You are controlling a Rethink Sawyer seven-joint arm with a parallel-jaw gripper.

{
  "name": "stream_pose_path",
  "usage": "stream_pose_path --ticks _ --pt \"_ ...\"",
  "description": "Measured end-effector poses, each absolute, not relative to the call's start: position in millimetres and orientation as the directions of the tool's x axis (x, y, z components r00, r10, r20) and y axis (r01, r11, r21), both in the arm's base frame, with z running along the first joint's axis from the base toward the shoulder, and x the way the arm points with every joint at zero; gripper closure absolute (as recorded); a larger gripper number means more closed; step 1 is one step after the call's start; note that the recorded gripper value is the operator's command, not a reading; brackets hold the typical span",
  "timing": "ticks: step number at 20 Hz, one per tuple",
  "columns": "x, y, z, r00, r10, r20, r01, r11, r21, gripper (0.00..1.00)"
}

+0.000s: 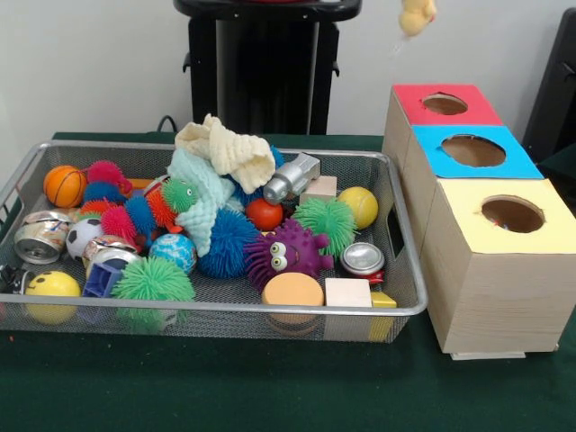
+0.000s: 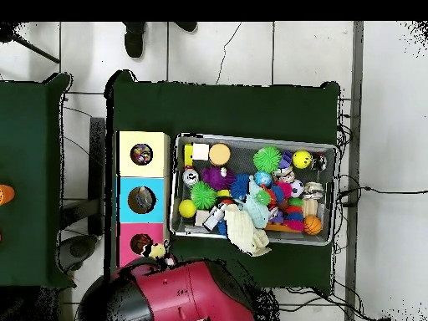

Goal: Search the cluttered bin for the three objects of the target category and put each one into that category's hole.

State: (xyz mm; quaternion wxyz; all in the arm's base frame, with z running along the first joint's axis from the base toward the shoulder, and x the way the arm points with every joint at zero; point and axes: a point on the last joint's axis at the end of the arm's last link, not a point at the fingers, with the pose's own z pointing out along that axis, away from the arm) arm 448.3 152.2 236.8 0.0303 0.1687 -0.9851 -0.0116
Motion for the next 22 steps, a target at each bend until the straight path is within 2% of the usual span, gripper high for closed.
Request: stream_pose_path --ticks 15,22 --pt "431 175 181 -0.922 -0.387 0.015 -0.387 0.922 0.024 1.00" --pt "428 165 175 -0.934 -0.356 0.026 -0.356 0.934 0.014 1.00"
